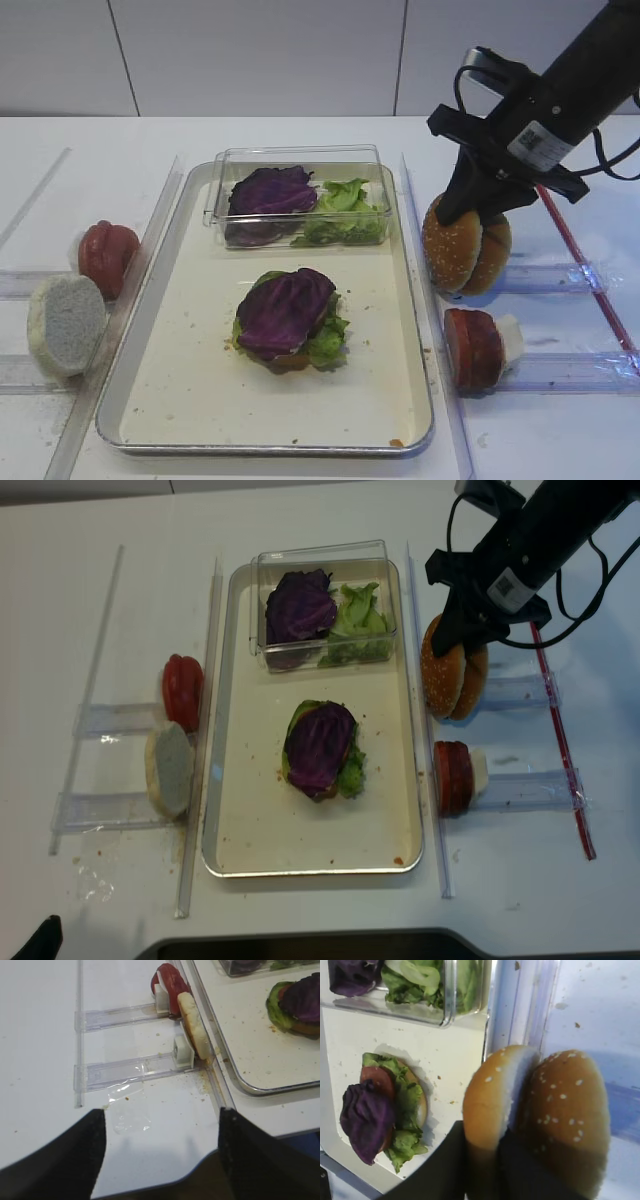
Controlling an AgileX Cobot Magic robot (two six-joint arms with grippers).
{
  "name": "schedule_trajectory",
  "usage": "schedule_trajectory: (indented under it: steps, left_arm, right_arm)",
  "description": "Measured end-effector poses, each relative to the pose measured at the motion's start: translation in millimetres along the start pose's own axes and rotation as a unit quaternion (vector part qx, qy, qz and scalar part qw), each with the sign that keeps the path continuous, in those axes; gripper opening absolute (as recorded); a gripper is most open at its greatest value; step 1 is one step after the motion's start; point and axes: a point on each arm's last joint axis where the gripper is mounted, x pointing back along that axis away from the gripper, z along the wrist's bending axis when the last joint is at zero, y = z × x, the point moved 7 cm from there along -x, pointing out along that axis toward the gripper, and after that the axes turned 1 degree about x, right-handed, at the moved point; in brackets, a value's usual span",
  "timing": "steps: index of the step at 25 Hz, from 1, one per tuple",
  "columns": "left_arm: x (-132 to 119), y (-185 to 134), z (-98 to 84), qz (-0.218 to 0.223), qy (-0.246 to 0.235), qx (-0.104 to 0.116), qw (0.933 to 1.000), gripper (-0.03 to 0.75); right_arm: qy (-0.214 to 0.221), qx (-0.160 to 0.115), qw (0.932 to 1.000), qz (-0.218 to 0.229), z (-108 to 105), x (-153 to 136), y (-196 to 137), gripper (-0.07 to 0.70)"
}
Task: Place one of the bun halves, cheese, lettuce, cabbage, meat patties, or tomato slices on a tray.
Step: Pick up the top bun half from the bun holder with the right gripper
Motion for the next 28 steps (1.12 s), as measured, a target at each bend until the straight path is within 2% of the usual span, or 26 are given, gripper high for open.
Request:
schedule_trajectory:
  steps: [28]
  left_arm:
    - [0.0,0.0,0.0,0.0,0.0,0.0,1.0,0.44]
  right_arm:
    - [0.0,-0.002,1.0,-0.001,-0.1,0.0,0.3,0.125]
